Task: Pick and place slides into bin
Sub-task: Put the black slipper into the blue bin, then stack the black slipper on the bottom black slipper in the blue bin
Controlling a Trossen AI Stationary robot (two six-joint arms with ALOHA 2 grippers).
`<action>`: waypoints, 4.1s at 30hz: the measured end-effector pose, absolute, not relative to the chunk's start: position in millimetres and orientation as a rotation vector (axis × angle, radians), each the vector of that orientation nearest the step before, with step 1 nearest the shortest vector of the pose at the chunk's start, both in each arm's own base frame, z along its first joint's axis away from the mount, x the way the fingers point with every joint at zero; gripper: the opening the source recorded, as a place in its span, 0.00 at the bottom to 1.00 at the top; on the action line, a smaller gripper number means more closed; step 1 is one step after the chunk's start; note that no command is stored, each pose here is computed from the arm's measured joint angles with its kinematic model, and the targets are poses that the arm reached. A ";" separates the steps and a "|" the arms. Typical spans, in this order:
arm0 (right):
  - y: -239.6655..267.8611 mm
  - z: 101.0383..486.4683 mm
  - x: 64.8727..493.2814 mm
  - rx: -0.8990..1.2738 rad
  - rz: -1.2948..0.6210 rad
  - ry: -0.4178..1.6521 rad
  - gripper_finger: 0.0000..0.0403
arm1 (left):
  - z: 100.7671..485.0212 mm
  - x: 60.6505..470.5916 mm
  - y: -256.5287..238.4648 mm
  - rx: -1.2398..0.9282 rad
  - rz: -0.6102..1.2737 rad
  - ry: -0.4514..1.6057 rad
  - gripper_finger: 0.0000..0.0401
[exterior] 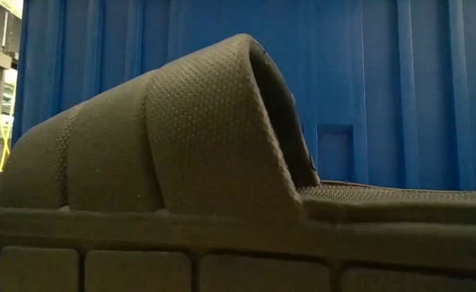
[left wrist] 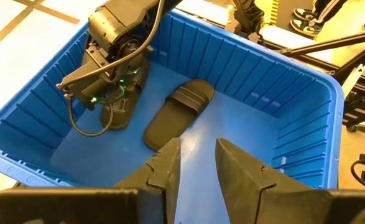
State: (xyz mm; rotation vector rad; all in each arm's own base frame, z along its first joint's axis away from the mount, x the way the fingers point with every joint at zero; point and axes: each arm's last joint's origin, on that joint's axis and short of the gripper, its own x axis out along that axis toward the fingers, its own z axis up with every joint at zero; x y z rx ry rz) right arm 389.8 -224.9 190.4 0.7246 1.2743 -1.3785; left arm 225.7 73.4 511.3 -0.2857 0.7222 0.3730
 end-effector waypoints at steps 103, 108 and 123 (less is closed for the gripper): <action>51.4 472.5 216.2 -0.034 0.064 0.566 0.48 | 492.6 200.4 -40.6 -0.736 0.725 0.506 0.22; 46.0 455.6 220.2 0.015 0.102 0.596 0.48 | 483.0 199.8 -67.7 -0.784 0.629 0.583 0.22; 39.4 459.4 202.7 0.153 -0.017 0.537 0.48 | 437.3 170.7 -150.3 -1.059 0.544 0.968 0.22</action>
